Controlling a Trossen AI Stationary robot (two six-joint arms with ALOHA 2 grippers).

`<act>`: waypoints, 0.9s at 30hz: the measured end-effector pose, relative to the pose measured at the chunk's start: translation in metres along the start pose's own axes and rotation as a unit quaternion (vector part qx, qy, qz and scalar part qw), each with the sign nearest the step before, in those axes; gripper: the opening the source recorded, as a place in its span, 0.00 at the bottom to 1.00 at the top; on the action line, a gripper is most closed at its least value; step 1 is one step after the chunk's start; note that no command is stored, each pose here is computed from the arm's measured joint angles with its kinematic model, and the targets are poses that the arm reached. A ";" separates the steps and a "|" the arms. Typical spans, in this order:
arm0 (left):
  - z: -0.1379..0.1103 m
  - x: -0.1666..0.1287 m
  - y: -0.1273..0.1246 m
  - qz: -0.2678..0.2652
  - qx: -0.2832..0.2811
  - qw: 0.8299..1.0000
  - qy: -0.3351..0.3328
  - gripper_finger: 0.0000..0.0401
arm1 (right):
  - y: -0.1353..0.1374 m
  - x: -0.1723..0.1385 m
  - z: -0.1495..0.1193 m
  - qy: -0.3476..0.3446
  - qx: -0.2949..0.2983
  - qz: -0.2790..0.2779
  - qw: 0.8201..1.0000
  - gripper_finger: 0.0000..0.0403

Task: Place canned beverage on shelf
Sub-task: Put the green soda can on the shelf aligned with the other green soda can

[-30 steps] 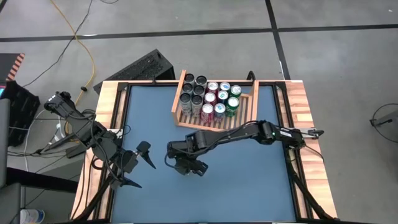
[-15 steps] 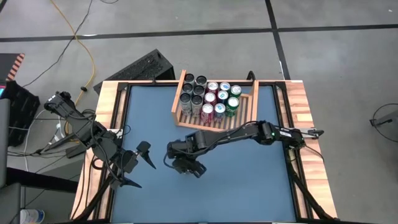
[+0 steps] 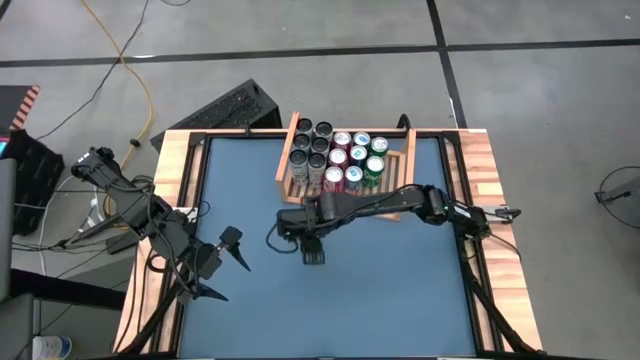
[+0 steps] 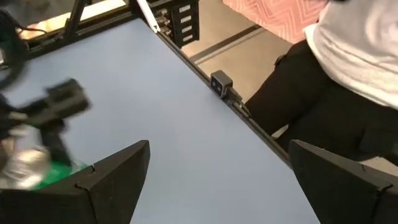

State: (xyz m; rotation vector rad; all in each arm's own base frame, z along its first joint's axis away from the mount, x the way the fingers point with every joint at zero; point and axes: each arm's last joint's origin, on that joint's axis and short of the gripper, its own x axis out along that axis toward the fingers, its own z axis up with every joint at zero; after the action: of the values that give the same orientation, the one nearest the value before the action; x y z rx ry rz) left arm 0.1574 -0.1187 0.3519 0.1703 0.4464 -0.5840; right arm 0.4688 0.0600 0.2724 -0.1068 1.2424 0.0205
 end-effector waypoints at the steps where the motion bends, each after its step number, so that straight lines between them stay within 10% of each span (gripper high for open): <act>1: -0.001 0.000 0.000 0.000 0.000 1.000 0.003 0.92 | -0.001 -0.006 -0.003 0.005 0.018 -0.012 1.000 0.67; 13: -0.004 0.000 0.000 0.002 0.017 1.000 0.023 0.92 | 0.002 -0.075 -0.047 0.041 0.203 -0.156 0.966 0.69; 27: -0.005 0.000 0.000 0.001 0.038 0.999 0.027 0.92 | -0.031 -0.074 -0.143 -0.014 0.443 -0.223 0.868 0.70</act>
State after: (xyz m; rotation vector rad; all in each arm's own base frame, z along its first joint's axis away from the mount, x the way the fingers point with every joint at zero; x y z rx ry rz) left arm 0.1554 -0.1170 0.3473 0.2591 0.4770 -0.5947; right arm 0.3124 0.0193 0.2989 0.4094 1.0679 -0.9440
